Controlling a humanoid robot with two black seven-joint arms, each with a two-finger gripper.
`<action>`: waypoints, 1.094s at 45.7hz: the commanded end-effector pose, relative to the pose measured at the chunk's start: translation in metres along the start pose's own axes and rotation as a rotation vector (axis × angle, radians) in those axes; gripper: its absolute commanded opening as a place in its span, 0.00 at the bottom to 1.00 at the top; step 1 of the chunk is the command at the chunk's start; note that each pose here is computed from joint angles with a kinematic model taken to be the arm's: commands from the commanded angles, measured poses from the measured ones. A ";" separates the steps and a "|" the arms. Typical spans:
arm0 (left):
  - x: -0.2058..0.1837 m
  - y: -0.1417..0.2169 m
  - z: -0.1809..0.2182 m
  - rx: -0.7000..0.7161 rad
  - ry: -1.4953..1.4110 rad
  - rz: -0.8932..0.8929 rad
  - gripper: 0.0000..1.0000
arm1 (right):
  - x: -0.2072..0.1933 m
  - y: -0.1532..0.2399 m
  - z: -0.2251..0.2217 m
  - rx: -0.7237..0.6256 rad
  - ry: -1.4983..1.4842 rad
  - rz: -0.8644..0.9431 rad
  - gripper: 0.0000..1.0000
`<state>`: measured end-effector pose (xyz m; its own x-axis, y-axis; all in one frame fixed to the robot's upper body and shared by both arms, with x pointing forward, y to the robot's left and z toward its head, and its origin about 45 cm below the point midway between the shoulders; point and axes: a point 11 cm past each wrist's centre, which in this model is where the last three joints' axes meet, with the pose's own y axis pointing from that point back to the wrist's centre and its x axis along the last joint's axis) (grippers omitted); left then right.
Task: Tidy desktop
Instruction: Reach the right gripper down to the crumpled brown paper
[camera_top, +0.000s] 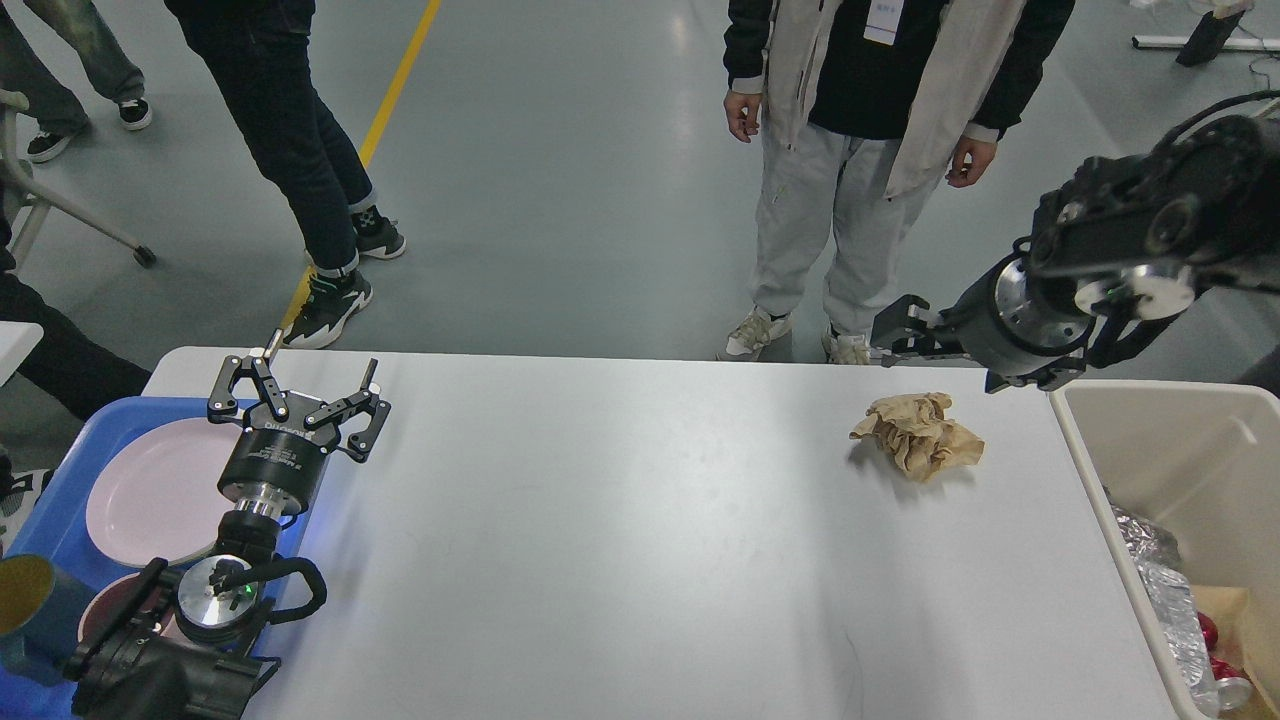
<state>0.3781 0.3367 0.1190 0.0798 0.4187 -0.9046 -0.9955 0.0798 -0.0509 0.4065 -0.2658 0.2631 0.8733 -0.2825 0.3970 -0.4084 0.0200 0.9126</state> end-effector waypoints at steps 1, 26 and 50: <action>0.000 0.000 0.000 0.000 0.000 0.000 0.97 | 0.005 -0.051 0.018 -0.011 -0.053 0.042 1.00; 0.000 0.000 0.000 0.001 0.000 -0.002 0.97 | -0.044 -0.182 0.038 -0.037 -0.007 0.270 1.00; 0.000 0.000 0.000 0.000 0.000 -0.002 0.97 | -0.060 -0.194 0.058 -0.069 -0.032 0.330 0.93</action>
<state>0.3781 0.3365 0.1191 0.0816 0.4184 -0.9046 -0.9953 0.0817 -0.0519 0.4210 -0.3061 0.0609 0.6953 -0.2544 0.6722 -0.6504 0.1755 0.7390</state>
